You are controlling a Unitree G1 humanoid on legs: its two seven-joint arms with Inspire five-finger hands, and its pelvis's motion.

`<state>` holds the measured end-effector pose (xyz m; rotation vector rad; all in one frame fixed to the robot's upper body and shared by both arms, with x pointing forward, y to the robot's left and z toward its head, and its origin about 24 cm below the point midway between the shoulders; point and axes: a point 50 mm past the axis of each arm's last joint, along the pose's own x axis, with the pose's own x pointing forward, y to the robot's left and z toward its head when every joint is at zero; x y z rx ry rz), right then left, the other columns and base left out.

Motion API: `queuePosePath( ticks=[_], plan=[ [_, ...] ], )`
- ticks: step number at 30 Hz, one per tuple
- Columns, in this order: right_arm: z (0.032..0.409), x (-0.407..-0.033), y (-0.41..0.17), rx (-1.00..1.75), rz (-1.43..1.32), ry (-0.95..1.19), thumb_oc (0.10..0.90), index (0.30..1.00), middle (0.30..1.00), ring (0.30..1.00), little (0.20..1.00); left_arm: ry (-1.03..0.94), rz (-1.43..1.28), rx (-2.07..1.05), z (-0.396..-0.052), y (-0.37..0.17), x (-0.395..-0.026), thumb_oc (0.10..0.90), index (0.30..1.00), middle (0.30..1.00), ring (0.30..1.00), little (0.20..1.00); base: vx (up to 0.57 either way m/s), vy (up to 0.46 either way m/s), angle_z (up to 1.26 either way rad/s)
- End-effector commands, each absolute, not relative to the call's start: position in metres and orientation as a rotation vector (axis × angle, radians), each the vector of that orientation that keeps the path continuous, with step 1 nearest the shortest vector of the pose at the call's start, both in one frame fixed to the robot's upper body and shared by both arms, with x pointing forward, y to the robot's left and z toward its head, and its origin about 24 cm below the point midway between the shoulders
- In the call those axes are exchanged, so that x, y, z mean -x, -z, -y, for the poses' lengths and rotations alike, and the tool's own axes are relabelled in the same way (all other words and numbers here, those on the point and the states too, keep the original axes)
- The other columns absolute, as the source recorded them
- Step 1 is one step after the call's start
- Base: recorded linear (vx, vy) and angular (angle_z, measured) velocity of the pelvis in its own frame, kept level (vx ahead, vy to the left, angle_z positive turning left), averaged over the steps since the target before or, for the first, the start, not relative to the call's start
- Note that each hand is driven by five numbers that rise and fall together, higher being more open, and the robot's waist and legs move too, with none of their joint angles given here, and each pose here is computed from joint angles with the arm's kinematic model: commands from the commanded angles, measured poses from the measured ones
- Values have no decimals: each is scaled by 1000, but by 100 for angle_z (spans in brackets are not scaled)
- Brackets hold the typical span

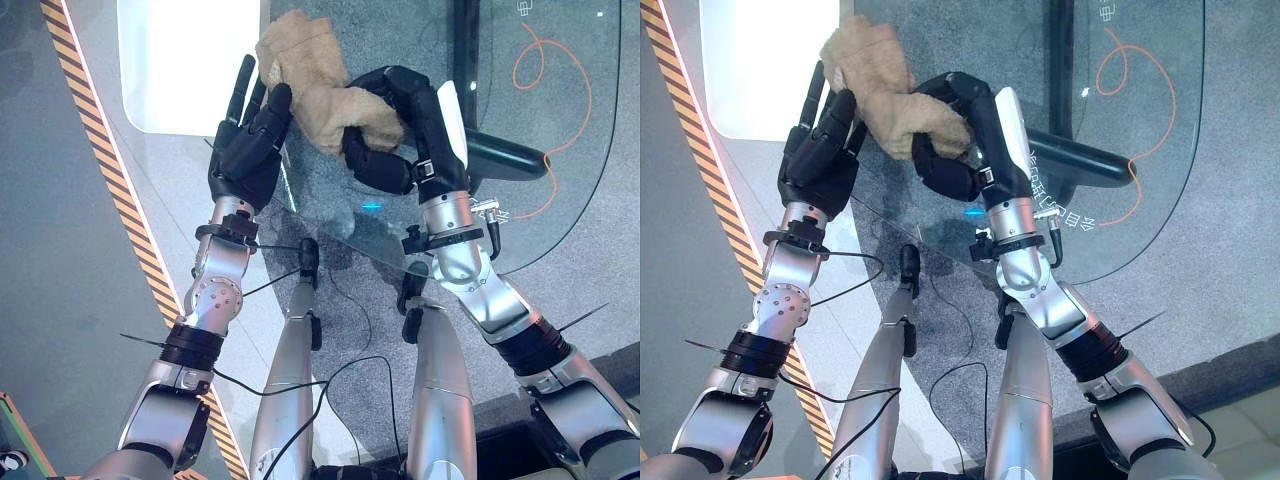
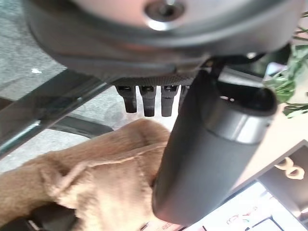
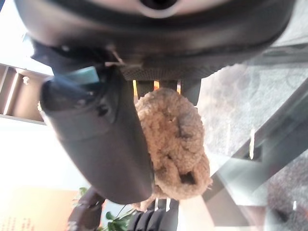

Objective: Wipe the table with a cloth and put it in the basket.

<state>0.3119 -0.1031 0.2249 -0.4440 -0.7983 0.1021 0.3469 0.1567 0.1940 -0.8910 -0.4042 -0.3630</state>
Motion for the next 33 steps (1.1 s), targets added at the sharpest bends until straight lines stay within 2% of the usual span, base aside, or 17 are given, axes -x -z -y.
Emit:
queuePosePath(
  ticks=[1,18,27,33],
  plan=[
    [65,-251,-313,245,1309,-293,100,300,300,300,200,568,614,880,-145,-257,-333,800,900,900,900,900,0,0,0],
    [51,-259,-304,296,1215,-359,100,300,300,300,200,766,620,862,-122,-265,-326,800,900,900,900,900,0,0,0],
    [58,-276,-296,312,1117,-259,100,300,300,300,200,799,627,848,-121,-265,-325,800,900,900,900,900,0,0,0],
    [71,-289,-287,291,1051,-112,100,300,300,300,200,789,630,849,-122,-264,-325,800,900,900,900,900,0,0,0]
  ],
)
